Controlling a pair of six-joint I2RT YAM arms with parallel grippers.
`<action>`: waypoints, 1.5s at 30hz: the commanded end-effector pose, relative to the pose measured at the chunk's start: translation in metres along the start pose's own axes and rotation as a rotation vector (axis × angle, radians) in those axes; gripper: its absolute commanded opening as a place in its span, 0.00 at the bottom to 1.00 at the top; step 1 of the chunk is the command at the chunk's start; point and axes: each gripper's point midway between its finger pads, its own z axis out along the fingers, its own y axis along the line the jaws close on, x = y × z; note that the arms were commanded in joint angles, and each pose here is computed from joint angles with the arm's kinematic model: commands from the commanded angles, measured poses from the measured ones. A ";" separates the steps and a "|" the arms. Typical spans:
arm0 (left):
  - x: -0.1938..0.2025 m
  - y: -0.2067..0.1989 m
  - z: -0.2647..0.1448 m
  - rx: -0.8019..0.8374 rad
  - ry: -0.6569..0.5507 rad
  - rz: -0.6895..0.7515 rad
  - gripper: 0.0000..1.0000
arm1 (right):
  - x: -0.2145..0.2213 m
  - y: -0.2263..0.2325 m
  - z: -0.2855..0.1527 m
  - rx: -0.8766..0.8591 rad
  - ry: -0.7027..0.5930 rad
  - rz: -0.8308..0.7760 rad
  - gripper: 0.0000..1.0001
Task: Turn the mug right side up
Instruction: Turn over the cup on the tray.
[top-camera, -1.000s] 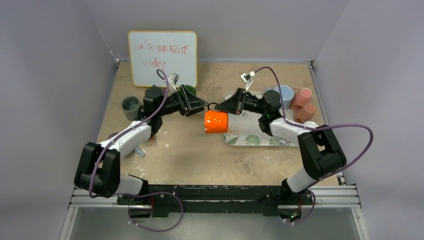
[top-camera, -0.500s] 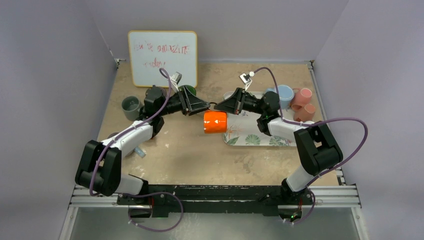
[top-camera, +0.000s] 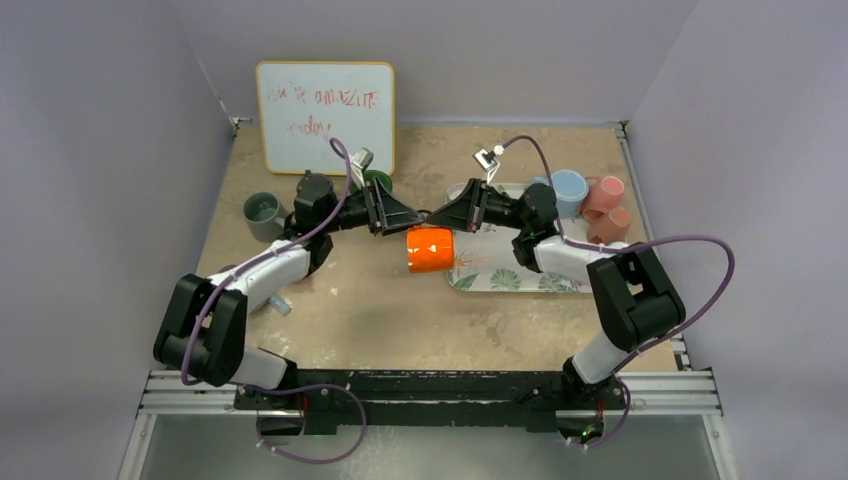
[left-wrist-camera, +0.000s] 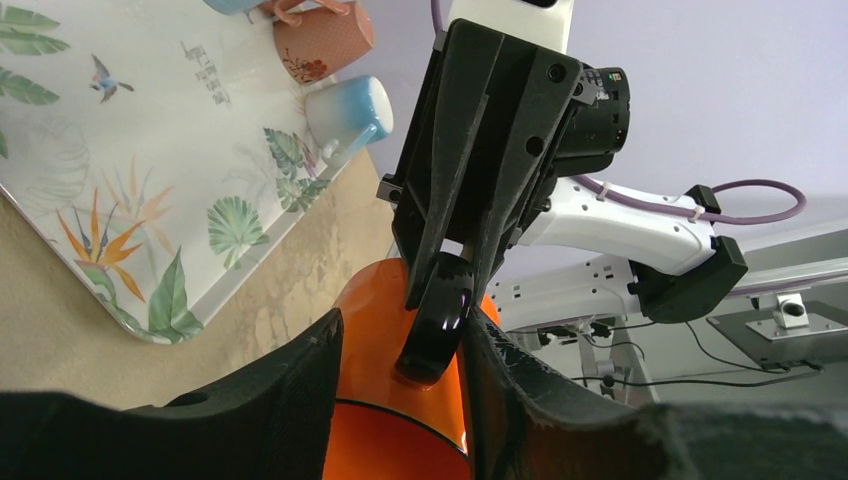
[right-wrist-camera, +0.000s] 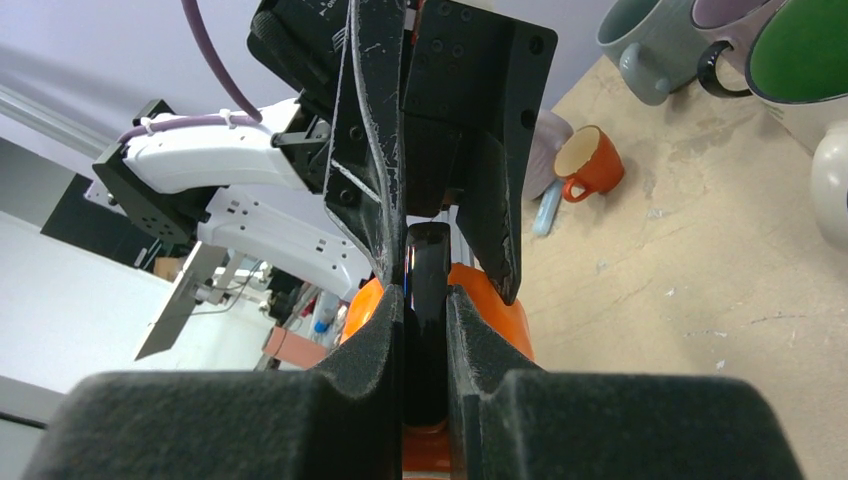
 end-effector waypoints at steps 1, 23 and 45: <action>0.009 -0.015 0.007 0.067 0.071 0.074 0.41 | -0.020 0.029 0.004 -0.060 -0.051 -0.110 0.00; 0.042 -0.013 -0.001 0.117 0.196 0.031 0.40 | -0.018 0.041 0.002 -0.097 -0.044 -0.101 0.00; 0.049 -0.017 -0.011 0.082 0.207 0.088 0.13 | -0.022 0.045 0.002 -0.079 -0.070 -0.129 0.00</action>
